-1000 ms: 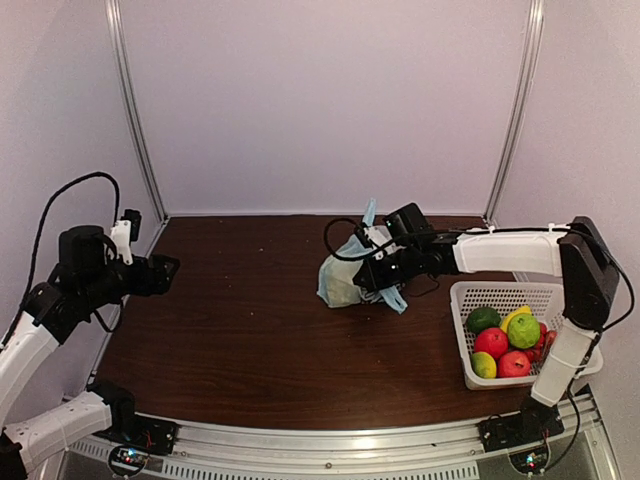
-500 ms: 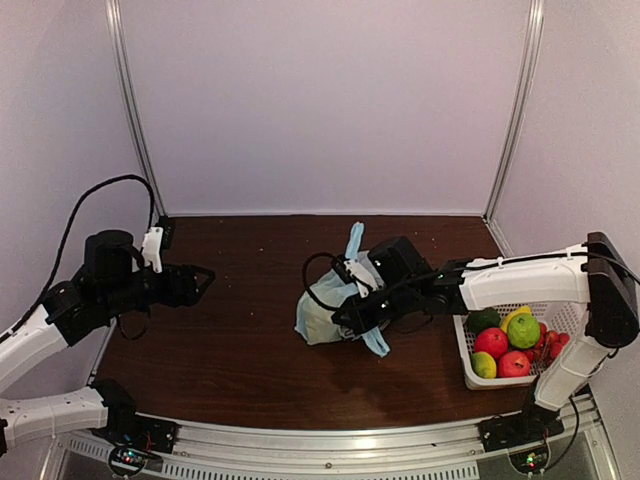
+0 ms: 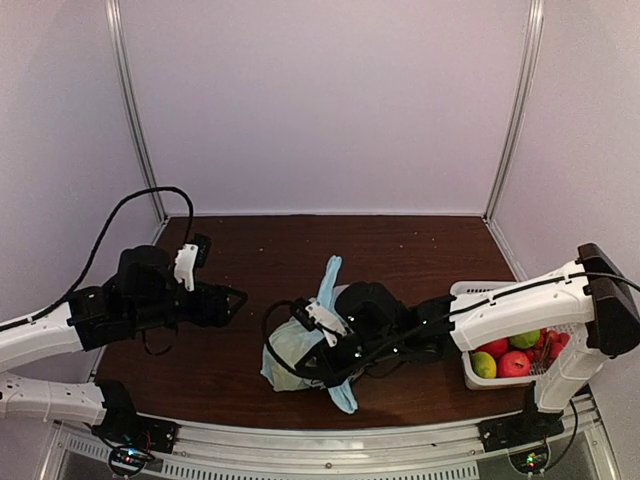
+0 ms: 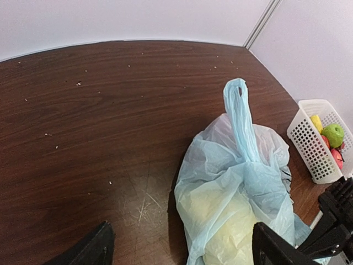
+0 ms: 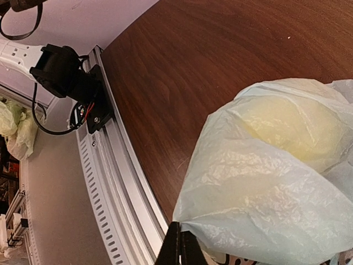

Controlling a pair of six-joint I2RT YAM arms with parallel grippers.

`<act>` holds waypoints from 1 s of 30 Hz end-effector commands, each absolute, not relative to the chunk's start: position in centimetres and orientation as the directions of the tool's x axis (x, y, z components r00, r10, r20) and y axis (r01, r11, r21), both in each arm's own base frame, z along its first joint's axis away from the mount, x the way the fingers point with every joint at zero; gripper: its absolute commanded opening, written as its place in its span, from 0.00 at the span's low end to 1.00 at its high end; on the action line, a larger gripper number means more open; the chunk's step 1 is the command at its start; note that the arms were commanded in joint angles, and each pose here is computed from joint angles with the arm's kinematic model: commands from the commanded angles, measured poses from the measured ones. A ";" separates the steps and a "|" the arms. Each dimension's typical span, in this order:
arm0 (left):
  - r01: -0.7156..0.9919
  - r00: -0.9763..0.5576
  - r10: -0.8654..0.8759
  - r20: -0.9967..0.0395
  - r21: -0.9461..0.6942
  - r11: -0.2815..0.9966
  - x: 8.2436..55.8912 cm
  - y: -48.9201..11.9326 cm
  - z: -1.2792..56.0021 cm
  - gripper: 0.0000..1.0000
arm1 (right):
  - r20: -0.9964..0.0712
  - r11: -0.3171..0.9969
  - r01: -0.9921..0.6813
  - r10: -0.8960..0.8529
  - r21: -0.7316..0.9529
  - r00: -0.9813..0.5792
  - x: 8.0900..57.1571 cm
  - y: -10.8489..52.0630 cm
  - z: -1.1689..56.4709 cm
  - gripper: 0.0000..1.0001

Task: Untie the knot of the plastic bag and take out the fruit
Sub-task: Move the takeout bag to the center of the board.

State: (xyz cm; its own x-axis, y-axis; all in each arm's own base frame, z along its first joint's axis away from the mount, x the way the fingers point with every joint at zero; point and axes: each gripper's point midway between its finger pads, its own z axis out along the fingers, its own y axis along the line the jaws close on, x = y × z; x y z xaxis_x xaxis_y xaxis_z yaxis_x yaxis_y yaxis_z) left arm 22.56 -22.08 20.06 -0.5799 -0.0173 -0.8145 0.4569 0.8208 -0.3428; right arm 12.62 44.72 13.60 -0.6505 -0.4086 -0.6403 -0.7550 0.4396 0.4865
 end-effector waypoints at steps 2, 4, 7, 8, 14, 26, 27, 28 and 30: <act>0.471 -0.545 -0.079 -0.835 -0.383 0.795 22.8 -23.6 21.7 0.88 | -0.713 0.433 -0.763 -0.313 0.481 -0.627 12.5 45.9 17.0 0.17; 0.491 -0.541 -0.070 -0.838 -0.381 0.783 22.3 -24.3 22.0 0.88 | -0.742 0.446 -0.768 -0.283 0.460 -0.608 12.9 45.3 18.7 0.42; 0.524 -0.529 -0.025 -0.848 -0.350 0.777 21.4 -25.7 22.1 0.93 | -0.791 0.510 -0.759 -0.222 0.404 -0.570 14.3 43.3 21.6 0.66; 0.533 -0.526 -0.011 -0.850 -0.340 0.775 21.1 -26.2 22.2 0.93 | -0.804 0.536 -0.752 -0.205 0.384 -0.558 14.8 42.4 22.4 0.70; 0.585 -0.527 0.057 -0.848 -0.313 0.748 19.8 -29.9 21.9 0.95 | -0.860 0.709 -0.645 -0.109 0.284 -0.498 18.4 35.8 25.9 0.84; 0.628 -0.578 0.237 -0.781 -0.241 0.740 19.8 -36.9 19.0 0.97 | -0.826 0.831 -0.440 0.039 0.339 -0.562 22.3 27.9 23.1 0.79; 0.629 -0.582 0.246 -0.775 -0.238 0.741 19.8 -37.2 19.0 0.97 | -0.826 0.834 -0.434 0.047 0.342 -0.561 22.3 27.7 23.0 0.79; 0.629 -0.588 0.257 -0.767 -0.235 0.741 19.7 -37.4 18.7 0.98 | -0.826 0.836 -0.427 0.053 0.344 -0.562 22.3 27.6 22.9 0.79; 0.636 -0.598 0.274 -0.753 -0.238 0.734 19.5 -38.0 18.1 0.97 | -0.825 0.841 -0.419 0.056 0.343 -0.563 22.4 27.4 22.7 0.79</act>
